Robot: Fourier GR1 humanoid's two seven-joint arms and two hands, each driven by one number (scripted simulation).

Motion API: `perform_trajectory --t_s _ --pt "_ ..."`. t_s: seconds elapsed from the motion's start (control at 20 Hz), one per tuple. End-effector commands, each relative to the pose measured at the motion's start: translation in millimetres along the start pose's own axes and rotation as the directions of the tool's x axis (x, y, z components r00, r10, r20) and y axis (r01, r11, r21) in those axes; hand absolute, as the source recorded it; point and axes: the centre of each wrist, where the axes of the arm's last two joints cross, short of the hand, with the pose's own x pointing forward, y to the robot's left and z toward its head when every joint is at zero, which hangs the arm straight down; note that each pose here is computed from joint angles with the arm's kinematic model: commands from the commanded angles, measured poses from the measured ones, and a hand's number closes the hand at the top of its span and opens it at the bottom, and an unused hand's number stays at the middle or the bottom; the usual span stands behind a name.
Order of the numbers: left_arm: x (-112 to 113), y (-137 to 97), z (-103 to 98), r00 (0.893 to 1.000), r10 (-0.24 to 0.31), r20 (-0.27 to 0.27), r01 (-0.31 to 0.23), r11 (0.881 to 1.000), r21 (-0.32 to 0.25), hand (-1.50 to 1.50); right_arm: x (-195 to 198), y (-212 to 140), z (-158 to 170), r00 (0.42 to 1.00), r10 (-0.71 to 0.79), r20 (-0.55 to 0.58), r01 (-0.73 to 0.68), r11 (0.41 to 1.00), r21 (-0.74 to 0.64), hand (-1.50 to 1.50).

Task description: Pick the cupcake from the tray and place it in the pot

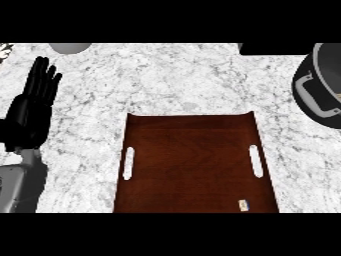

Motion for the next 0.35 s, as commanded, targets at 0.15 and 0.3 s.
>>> perform_trajectory --t_s 0.15,0.3 --pt "-1 -7 4 1.000 -0.003 0.001 0.003 1.000 -0.002 0.00 -19 -58 1 1.000 0.007 -0.008 -0.007 1.000 -0.005 -1.50" --pt "1 5 18 1.000 0.000 -0.003 0.000 1.000 -0.022 0.00 -25 -91 -6 1.000 0.003 0.005 -0.003 1.000 -0.025 -1.50"
